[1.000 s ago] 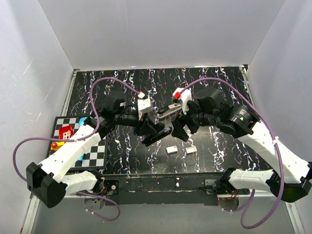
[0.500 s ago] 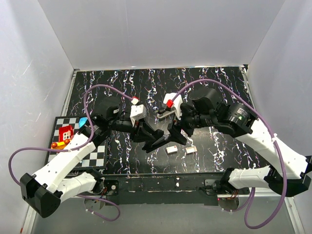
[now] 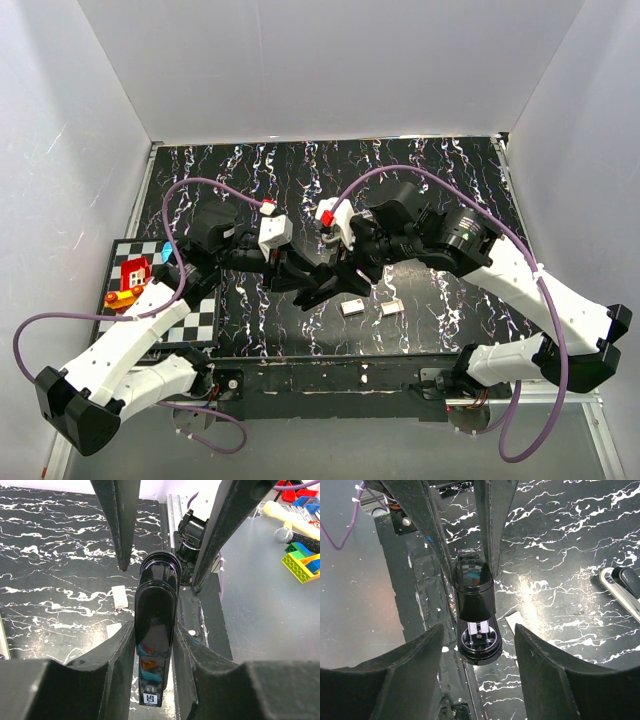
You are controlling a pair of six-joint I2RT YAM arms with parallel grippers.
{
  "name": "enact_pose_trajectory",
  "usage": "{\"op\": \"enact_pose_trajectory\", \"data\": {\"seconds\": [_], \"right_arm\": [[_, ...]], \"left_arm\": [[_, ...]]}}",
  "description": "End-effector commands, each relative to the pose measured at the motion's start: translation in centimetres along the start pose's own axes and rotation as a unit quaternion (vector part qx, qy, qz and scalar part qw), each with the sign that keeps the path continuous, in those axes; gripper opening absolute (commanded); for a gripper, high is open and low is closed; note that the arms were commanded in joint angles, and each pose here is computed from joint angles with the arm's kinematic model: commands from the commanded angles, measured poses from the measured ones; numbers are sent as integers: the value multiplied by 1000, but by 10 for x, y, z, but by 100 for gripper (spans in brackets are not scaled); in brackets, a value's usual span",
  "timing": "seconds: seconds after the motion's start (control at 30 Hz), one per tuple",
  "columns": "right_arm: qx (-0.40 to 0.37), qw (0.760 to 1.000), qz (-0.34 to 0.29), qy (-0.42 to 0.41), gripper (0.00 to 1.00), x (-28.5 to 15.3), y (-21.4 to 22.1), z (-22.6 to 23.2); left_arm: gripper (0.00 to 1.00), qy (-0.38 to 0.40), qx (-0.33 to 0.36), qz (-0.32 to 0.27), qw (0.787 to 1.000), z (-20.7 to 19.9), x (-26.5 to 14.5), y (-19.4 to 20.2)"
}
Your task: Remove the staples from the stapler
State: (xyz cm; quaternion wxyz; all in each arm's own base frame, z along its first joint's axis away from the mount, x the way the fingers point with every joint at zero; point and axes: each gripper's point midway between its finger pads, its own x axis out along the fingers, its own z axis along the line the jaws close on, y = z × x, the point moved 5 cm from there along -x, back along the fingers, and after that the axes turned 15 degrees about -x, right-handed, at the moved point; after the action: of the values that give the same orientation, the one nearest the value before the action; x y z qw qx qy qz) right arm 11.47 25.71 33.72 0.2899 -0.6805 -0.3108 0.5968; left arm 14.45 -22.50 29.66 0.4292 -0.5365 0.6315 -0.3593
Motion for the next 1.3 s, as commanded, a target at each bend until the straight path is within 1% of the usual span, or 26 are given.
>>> {"op": "enact_pose_trajectory", "data": {"seconds": [0.0,0.1,0.2,0.23,0.4,0.53,0.8,0.93,1.07,1.13,1.17,1.2,1.23,1.27], "right_arm": [[-13,999,-31,-7,65,0,-15,1],[-13,999,-34,-6,60,2,-15,2],[-14,999,-43,-7,53,1,-17,3],[-17,999,-48,-7,52,0,-18,3],[-15,998,-54,-7,50,0,-17,5],[-14,998,-56,-9,44,1,-17,5],[-11,999,-49,-19,44,2,-12,9],[-13,998,-55,-13,38,2,-12,9],[-15,998,-63,-12,27,2,-14,9],[-16,997,-70,-9,24,2,-16,8],[-17,997,-74,-10,16,1,-17,9],[-17,997,-78,-11,11,0,-19,10],[-17,997,-80,-13,2,0,-19,10],[-17,996,-84,-14,1,0,-20,11]], "left_arm": [[0,22,39,-26,999,-15,-4,-13],[0,25,37,-25,999,-16,-4,-12],[0,29,38,-27,999,-18,-5,-12],[0,29,39,-28,998,-18,-5,-13],[0,35,39,-31,998,-21,-5,-13],[0,38,40,-32,998,-21,-5,-13],[0,38,42,-36,998,-23,-6,-14],[0,40,44,-38,997,-24,-6,-15],[0,46,43,-37,997,-25,-6,-14],[0,51,41,-36,997,-26,-6,-14],[0,52,42,-35,997,-26,-5,-14],[0,54,38,-34,997,-26,-5,-13],[1,56,37,-33,997,-25,-5,-13],[5,61,36,-33,997,-27,-4,-13]]}}
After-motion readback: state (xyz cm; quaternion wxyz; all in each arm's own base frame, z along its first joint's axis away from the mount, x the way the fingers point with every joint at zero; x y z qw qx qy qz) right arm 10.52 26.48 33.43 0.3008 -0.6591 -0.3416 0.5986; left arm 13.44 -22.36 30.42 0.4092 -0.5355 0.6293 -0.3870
